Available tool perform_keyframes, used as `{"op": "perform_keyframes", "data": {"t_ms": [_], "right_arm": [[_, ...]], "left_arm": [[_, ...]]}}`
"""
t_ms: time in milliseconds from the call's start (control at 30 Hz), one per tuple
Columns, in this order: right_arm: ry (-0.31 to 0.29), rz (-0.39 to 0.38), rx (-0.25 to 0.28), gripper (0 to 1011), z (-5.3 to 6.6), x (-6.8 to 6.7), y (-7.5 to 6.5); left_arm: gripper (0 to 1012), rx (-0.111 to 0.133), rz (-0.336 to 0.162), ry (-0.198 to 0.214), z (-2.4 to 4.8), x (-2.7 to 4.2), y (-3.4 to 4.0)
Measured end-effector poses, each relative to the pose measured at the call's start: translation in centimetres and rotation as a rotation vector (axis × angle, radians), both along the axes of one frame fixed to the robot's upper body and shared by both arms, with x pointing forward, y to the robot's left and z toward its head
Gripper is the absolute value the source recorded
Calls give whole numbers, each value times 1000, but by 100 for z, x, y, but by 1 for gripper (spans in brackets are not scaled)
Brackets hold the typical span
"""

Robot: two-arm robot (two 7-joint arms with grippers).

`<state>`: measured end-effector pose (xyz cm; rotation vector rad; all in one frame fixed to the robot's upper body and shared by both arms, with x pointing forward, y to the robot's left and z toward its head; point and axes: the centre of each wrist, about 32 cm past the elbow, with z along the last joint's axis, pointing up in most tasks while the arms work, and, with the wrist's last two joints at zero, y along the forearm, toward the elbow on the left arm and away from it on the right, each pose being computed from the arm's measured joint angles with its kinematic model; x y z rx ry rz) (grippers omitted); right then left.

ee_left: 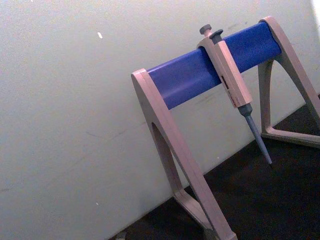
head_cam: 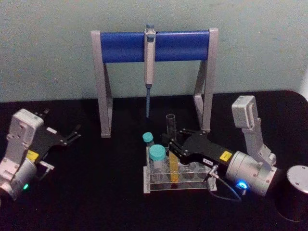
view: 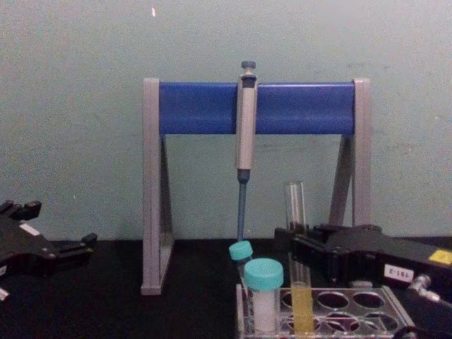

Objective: Pick up the test tube from the test tube rack, shake it, then place it back into the test tube rack.

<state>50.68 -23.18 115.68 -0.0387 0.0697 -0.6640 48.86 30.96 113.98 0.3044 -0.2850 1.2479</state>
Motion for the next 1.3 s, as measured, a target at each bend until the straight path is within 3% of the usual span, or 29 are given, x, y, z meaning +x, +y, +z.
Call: {"op": "perform_keyframes", "data": {"t_ms": [633,1000,1300], "right_arm": [[-58,-1,65,232,-42,-137,-60],[-126,9,78,232,164,-167,-78],[-196,-21,81,232,354,-51,-104]], "left_arm": [[1001,0,0,0,0,0,0],[1001,0,0,0,0,0,0],[1001,0,0,0,0,0,0]]}}
